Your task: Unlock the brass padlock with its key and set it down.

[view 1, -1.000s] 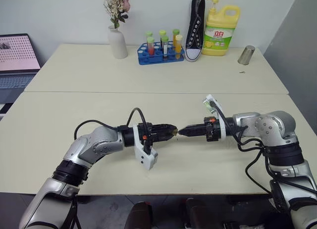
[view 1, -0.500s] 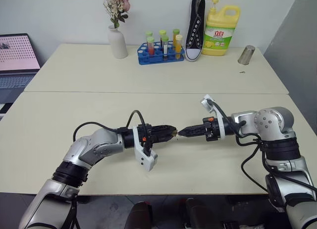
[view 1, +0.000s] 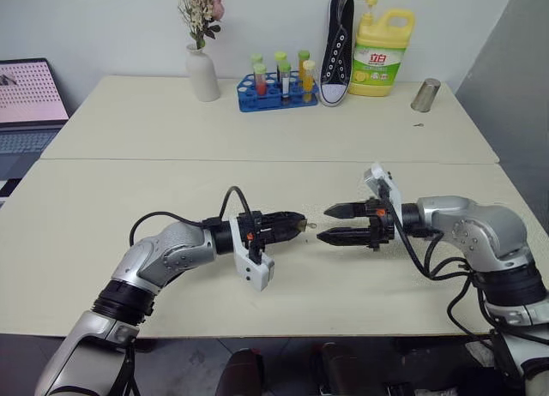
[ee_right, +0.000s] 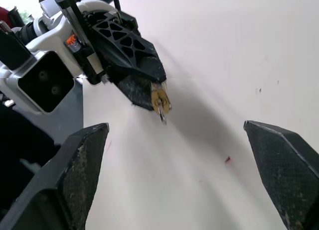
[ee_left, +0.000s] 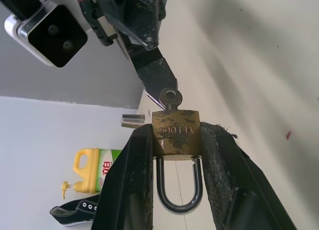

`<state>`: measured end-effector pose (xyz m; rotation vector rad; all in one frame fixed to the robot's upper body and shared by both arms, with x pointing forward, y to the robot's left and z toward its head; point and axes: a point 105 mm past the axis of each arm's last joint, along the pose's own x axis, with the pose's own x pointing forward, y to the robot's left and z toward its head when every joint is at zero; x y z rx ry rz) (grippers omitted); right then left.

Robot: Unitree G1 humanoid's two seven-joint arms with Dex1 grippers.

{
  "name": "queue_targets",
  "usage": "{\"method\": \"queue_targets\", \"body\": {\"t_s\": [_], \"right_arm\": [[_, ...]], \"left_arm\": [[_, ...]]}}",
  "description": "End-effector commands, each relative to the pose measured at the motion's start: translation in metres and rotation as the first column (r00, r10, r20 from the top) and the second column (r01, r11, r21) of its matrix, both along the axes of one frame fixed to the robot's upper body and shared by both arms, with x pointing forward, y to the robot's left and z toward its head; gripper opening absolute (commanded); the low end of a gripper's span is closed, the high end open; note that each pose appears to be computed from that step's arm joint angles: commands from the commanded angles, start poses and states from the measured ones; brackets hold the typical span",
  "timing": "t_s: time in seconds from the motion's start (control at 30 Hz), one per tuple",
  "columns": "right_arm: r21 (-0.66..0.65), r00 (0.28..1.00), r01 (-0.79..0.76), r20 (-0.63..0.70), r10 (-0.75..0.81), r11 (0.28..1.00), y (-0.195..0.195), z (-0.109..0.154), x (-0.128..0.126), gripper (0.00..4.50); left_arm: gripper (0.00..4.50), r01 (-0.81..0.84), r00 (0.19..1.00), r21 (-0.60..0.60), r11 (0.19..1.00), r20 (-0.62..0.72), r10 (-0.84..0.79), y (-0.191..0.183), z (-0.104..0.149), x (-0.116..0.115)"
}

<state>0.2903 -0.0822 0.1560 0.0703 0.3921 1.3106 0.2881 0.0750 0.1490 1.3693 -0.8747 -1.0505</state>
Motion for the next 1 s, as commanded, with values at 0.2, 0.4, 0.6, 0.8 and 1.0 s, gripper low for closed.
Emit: {"method": "queue_targets", "body": {"t_s": [0.2,0.4,0.6,0.8,1.0], "right_arm": [[0.11,0.999,0.003,0.036,-0.007,0.994,0.025,0.009,-0.009,4.36],[0.14,0.999,0.024,0.03,-0.029,0.99,0.031,0.011,-0.004,4.36],[0.154,0.999,0.022,0.022,-0.026,0.988,0.033,0.012,-0.001,3.41],[0.168,1.0,0.015,0.012,-0.018,0.986,0.031,0.014,0.0,1.24],[0.157,1.0,-0.003,0.025,-0.001,0.988,0.031,0.014,-0.001,0.18]], "left_arm": [[0.97,0.043,0.999,-0.049,0.998,0.028,-0.042,-0.006,0.015,-0.006],[0.97,0.042,0.999,-0.046,0.998,0.026,-0.041,-0.005,0.015,-0.005],[0.97,0.041,0.999,-0.045,0.998,0.021,-0.04,-0.005,0.015,-0.006],[0.97,0.036,0.999,-0.042,0.998,0.016,-0.035,-0.003,0.013,-0.006],[0.97,0.029,1.0,-0.053,0.998,0.012,-0.028,-0.002,0.016,-0.004]]}}
